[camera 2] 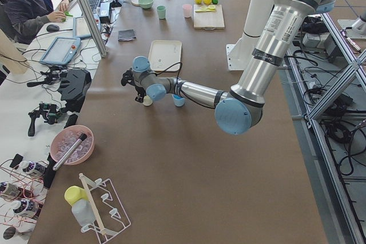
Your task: Place all cups on tray
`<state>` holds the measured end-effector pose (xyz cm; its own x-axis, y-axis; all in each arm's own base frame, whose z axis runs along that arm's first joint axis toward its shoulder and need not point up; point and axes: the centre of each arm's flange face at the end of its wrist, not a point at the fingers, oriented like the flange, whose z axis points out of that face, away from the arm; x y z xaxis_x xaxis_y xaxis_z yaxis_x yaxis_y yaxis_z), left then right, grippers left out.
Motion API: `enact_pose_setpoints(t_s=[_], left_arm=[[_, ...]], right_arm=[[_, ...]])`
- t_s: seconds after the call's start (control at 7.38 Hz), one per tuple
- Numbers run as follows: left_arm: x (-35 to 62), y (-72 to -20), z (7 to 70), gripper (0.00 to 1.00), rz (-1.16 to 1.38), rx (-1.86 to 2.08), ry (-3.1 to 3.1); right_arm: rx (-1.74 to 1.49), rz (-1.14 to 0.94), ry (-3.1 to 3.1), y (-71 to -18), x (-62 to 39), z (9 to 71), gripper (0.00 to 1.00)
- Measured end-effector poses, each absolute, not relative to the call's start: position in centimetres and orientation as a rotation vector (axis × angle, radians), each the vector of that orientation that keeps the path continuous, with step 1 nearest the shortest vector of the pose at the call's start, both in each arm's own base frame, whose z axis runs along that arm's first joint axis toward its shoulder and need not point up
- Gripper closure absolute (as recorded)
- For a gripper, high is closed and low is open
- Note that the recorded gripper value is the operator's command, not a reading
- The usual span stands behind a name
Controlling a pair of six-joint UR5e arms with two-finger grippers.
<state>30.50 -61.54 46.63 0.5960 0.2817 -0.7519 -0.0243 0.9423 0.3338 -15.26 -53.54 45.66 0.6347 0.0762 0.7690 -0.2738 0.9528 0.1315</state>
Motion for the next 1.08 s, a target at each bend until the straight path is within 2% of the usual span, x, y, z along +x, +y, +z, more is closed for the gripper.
enact_pose_setpoints(t_s=[0.27, 0.54, 1.08], left_arm=[[30.9, -61.5, 45.7, 1.0, 0.165, 0.312, 0.92], [31.5, -61.8, 42.2, 1.0, 0.124, 0.319, 0.952], [42.7, -60.5, 30.4, 1.0, 0.015, 0.266, 0.996]], right_arm=[[0.246, 0.203, -0.862, -53.5, -15.2, 45.7, 0.0], [0.247, 0.203, -0.863, -53.4, -15.2, 45.6, 0.0], [0.246, 0.204, -0.863, -53.3, -15.2, 45.7, 0.0]])
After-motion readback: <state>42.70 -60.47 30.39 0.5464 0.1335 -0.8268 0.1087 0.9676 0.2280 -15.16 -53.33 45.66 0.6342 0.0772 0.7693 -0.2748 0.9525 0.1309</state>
